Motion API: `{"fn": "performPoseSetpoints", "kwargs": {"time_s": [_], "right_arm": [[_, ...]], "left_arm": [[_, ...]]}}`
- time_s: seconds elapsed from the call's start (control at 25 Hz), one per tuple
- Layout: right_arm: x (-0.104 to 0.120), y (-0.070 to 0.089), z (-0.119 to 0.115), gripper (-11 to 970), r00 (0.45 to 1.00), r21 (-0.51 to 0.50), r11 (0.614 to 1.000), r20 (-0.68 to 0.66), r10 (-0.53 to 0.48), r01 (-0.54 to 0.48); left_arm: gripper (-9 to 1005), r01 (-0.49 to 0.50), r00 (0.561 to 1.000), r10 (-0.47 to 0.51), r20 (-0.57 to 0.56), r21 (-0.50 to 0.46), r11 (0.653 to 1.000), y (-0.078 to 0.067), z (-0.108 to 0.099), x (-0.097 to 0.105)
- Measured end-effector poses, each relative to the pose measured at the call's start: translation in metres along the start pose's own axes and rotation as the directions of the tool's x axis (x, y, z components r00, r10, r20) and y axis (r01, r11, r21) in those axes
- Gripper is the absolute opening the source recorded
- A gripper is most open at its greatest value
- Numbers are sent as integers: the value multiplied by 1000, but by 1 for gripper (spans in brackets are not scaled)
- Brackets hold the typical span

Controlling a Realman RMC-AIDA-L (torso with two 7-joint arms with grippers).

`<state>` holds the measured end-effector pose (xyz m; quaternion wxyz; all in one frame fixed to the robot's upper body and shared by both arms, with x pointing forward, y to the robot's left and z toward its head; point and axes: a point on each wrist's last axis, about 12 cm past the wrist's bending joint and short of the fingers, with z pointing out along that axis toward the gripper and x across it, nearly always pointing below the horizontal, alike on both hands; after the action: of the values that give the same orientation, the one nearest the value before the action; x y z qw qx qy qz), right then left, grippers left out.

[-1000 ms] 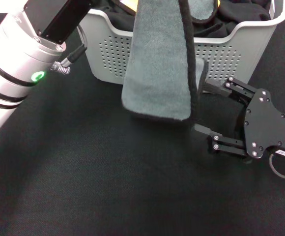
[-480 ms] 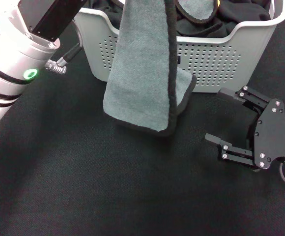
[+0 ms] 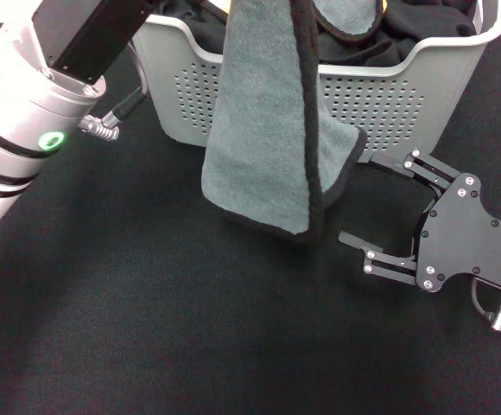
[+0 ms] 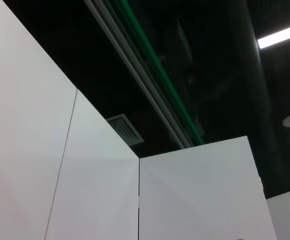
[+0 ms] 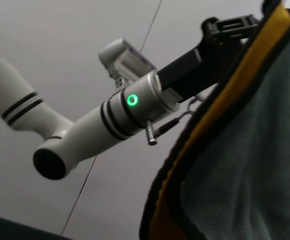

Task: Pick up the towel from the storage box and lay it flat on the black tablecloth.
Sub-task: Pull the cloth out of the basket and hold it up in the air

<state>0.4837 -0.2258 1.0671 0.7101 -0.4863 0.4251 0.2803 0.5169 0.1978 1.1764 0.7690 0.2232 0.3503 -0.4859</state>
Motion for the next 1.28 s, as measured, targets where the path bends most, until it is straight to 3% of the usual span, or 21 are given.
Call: {"fn": "performPoseSetpoints", "kwargs": {"time_s": [0.32,0.72,1.04,1.28], "right_arm": [[1,-9,6,766,993,41,993,-11,-114,114],[7,-24,25,765,988,27,989,-55,-147,149],[10,-28,40,761,977,-6,982,-105,-186,187],[0,-28,47,749,977,-23,978,-41,-208,207]], "left_arm": [[4,31,1000,-31,-5,-3,1000,-1,-1,3],[4,46,999,-46,-9,6,999,-1,3,6],[4,45,999,-45,-7,6,999,2,6,8],[3,48,999,-48,-14,-6,999,3,4,11]]}}
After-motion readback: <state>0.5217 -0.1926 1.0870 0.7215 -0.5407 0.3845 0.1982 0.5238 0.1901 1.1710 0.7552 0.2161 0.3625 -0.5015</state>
